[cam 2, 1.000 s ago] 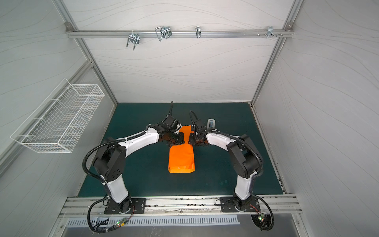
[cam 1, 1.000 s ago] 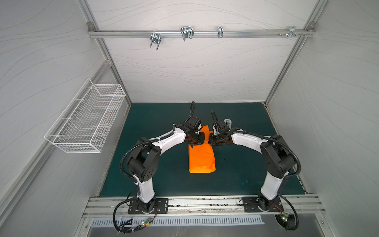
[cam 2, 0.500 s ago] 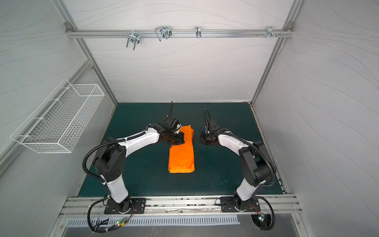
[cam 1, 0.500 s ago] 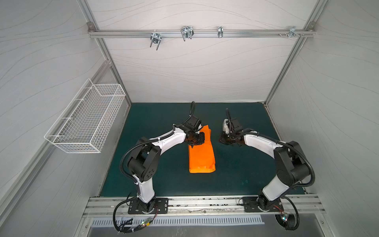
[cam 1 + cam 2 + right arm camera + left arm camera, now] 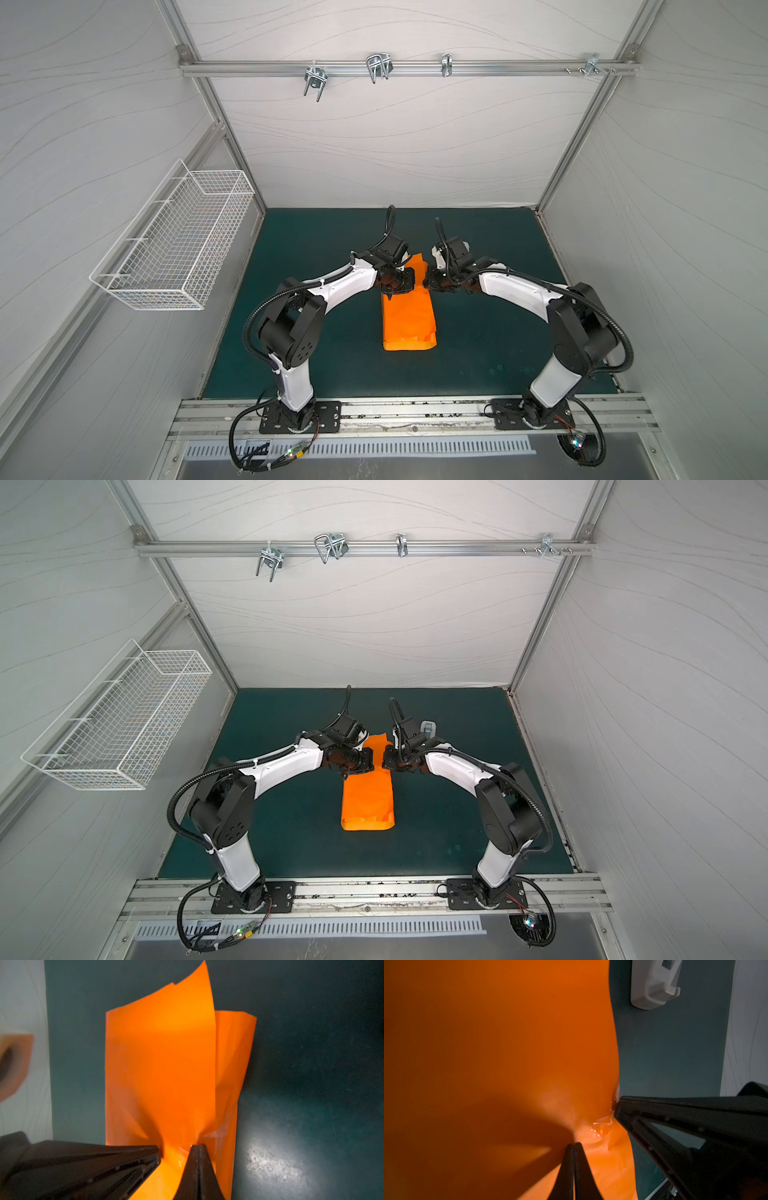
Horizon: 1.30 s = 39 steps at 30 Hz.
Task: Wrap a gift box in wrapping paper
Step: Wrap the gift box with the wrapping paper.
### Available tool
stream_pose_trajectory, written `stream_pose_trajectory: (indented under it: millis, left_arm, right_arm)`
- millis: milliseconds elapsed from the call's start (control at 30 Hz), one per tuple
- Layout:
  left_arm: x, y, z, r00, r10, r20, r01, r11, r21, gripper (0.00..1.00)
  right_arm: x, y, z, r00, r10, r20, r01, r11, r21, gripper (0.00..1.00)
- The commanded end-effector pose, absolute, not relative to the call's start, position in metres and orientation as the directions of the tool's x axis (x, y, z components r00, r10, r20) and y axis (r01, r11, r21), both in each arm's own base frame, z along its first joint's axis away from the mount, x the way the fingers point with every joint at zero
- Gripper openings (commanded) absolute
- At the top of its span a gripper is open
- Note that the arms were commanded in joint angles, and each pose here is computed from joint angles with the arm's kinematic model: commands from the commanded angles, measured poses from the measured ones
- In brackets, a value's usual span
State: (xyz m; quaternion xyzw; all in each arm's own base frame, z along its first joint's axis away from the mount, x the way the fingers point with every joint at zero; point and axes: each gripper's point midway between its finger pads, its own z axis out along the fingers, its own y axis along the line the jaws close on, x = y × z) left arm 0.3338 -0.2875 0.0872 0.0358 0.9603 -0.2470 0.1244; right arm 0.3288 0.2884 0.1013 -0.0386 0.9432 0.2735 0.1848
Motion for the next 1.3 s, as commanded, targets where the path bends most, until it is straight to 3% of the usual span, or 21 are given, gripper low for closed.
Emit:
stream_pose_trajectory:
  millis: [0, 367, 467, 667, 867, 1100, 1267]
  left_arm:
    - [0.307, -0.270, 0.037, -0.991, 0.050, -0.121, 0.090, 0.933, -0.347, 0.08]
    - [0.309, -0.272, 0.044, -0.989, 0.053, -0.135, 0.098, 0.929, -0.357, 0.08]
    - [0.314, -0.276, 0.057, -0.986, 0.057, -0.159, 0.113, 0.922, -0.370, 0.08]
    - [0.330, -0.283, 0.119, -0.961, 0.075, -0.266, 0.178, 0.905, -0.386, 0.37]
    - [0.327, -0.272, 0.183, -0.926, 0.091, -0.368, 0.234, 0.900, -0.367, 0.44]
    - [0.283, -0.217, 0.186, -0.912, 0.111, -0.394, 0.226, 0.939, -0.259, 0.49]
    - [0.248, -0.208, 0.148, -0.931, 0.068, -0.359, 0.201, 0.916, -0.348, 0.50]
  right_arm:
    - [0.326, 0.292, 0.083, -0.943, 0.009, -0.334, -0.159, 0.867, 0.472, 0.00]
    - [0.325, 0.277, 0.084, -0.938, 0.032, -0.346, -0.143, 0.873, 0.467, 0.01]
    - [0.326, 0.268, 0.109, -0.924, 0.050, -0.379, -0.156, 0.856, 0.493, 0.13]
    - [0.325, 0.250, 0.153, -0.892, 0.049, -0.450, -0.215, 0.829, 0.517, 0.44]
    - [0.301, 0.263, 0.169, -0.890, -0.060, -0.451, -0.351, 0.723, 0.595, 0.70]
    - [0.254, 0.273, 0.146, -0.906, -0.202, -0.371, -0.412, 0.622, 0.666, 0.76]
    - [0.226, 0.275, 0.124, -0.906, -0.267, -0.330, -0.423, 0.610, 0.670, 0.76]
